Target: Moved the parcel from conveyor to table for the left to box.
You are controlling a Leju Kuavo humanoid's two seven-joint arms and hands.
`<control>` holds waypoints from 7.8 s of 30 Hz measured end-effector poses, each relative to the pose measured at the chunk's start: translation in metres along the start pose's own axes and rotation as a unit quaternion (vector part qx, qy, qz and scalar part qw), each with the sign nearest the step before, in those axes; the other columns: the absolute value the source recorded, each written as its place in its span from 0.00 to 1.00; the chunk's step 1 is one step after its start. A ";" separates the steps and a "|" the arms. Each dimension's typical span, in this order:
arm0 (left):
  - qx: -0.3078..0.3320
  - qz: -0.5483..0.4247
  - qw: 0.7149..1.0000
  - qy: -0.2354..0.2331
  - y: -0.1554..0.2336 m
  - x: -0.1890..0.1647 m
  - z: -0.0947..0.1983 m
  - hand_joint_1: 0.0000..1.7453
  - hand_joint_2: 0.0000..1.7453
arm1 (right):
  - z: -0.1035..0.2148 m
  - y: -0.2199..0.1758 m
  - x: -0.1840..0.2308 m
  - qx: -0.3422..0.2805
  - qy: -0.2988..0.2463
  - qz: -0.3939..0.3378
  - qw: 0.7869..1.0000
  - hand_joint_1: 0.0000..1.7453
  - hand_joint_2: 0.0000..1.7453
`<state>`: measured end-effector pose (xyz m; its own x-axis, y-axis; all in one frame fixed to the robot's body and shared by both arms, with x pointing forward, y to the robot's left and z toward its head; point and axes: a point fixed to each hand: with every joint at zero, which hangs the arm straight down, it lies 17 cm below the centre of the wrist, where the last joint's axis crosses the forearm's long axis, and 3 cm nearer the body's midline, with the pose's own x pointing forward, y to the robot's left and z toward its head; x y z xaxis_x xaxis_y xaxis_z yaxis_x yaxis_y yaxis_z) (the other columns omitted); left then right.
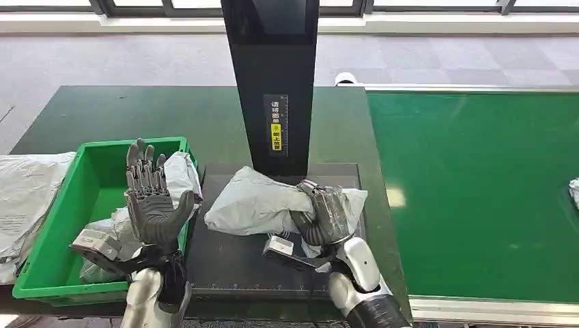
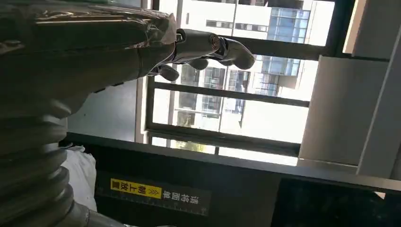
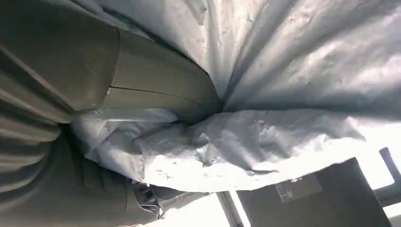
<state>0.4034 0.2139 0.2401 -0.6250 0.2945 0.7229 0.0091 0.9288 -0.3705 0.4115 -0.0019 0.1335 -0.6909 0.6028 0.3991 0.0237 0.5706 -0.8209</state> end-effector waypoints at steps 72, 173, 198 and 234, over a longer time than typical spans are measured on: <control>0.021 -0.025 0.999 -0.006 0.011 0.008 0.005 0.00 1.00 | 0.003 0.038 -0.025 0.049 0.075 -0.108 0.990 0.00 1.00; -0.318 -0.292 0.892 0.131 -0.070 -0.101 0.108 0.00 1.00 | 0.042 -0.218 -0.020 -0.366 0.027 -0.011 0.930 0.00 1.00; -0.460 -0.324 0.795 0.226 -0.095 -0.185 0.178 1.00 1.00 | 0.042 -0.227 -0.027 -0.380 0.041 -0.003 0.924 0.00 1.00; -0.132 -0.549 0.825 -0.039 -0.058 -0.061 0.003 1.00 1.00 | 0.076 -0.229 -0.044 -0.398 0.087 -0.011 0.913 0.00 1.00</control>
<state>0.4385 0.1413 0.2159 -0.4174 -0.7616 0.4958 -0.4323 0.6463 0.6288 0.3820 -0.2012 0.2729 -0.5741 0.6267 0.5268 0.5768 0.7663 -0.2830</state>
